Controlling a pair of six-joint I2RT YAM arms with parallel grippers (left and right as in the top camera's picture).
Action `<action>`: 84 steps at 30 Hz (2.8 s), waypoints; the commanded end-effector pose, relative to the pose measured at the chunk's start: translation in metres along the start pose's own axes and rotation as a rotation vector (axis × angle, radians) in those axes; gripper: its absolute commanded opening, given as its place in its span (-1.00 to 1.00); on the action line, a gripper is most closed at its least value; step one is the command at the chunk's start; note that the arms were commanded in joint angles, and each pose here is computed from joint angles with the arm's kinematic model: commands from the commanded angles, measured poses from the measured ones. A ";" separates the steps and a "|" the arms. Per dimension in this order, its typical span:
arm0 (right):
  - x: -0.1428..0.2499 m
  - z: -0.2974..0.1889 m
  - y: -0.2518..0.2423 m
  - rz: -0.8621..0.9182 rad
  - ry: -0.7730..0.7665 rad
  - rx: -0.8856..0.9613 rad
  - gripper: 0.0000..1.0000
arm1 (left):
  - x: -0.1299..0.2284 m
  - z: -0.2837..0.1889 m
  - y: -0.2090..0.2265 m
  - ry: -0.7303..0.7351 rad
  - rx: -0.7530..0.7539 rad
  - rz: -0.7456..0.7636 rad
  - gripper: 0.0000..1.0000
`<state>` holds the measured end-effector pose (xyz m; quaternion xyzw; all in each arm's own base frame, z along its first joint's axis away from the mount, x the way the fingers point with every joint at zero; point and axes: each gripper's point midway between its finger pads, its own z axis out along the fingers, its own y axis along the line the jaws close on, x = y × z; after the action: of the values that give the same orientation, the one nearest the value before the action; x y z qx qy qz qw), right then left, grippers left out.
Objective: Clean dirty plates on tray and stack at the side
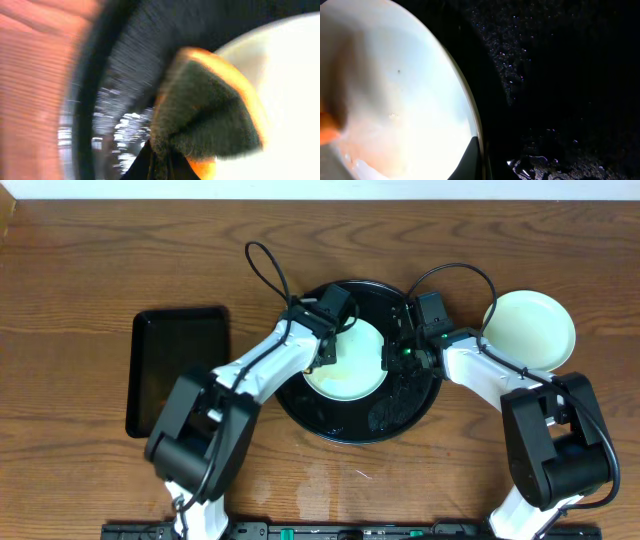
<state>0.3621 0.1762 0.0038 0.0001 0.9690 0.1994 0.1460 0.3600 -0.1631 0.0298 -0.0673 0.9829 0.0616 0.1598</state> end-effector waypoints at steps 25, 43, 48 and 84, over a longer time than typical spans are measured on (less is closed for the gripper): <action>-0.063 -0.153 0.042 -0.487 -0.480 0.289 -0.98 | 0.006 -0.118 0.238 0.052 -0.160 -0.530 -0.85; -0.015 -0.060 -0.003 -0.083 -0.031 0.089 0.38 | 0.006 -0.117 0.240 0.050 -0.161 -0.535 -0.84; -0.022 -0.048 -0.003 -0.081 0.084 0.108 0.38 | 0.006 -0.117 0.240 0.051 -0.161 -0.535 -0.84; -0.026 -0.003 -0.034 -0.220 0.212 0.501 -0.98 | 0.006 -0.117 0.240 0.052 -0.161 -0.519 -0.84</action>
<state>0.3903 0.1563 0.0071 -0.0830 0.9948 0.0001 0.0597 0.2846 0.0538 0.1640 -0.3360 0.9264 0.0920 0.1427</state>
